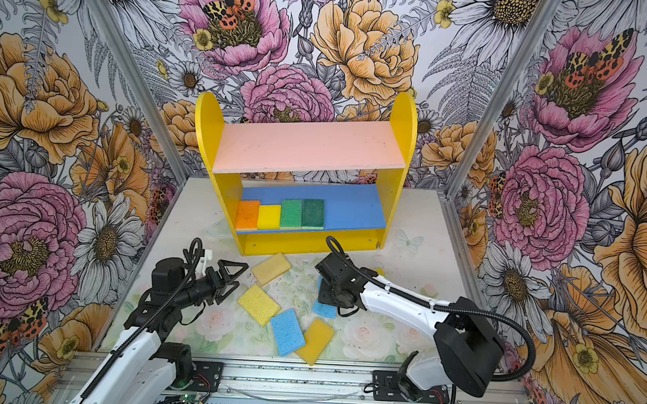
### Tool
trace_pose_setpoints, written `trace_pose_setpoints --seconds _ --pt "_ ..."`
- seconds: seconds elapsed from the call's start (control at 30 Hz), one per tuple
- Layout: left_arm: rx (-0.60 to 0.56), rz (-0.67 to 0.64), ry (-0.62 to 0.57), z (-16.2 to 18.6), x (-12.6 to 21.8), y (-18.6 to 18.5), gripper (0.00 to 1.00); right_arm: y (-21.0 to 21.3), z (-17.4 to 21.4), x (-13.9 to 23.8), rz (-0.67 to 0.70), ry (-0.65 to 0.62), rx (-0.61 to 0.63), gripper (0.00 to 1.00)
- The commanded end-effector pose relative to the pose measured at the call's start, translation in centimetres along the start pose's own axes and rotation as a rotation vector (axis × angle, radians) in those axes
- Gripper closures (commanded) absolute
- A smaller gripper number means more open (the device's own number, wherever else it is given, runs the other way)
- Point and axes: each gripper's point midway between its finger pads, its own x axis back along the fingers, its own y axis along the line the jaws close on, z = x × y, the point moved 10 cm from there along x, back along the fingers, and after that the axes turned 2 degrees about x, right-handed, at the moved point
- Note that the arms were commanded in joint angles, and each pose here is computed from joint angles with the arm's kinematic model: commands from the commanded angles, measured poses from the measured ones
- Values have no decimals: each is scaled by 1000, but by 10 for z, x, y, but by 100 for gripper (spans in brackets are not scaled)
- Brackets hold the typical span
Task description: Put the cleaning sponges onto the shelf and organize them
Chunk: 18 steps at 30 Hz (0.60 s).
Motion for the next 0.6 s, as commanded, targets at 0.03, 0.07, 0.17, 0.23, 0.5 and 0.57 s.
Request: trace_pose_setpoints --seconds 0.03,0.07,0.17,0.23,0.5,0.57 --pt "-2 16 -19 1 -1 -1 1 21 -3 -16 -77 25 75 52" --pt "-2 18 -24 1 0 -2 1 22 -3 -18 -79 26 76 51" --pt "-11 18 -39 0 0 -4 1 21 -2 -18 -81 26 92 44" --pt "-8 20 -34 0 -4 -2 1 17 -1 -17 -78 26 89 38" --pt "-18 5 -3 0 -14 -1 1 11 -2 -15 -106 51 110 24" --pt "-23 5 10 1 -16 -2 1 15 -3 -15 -127 66 131 22"
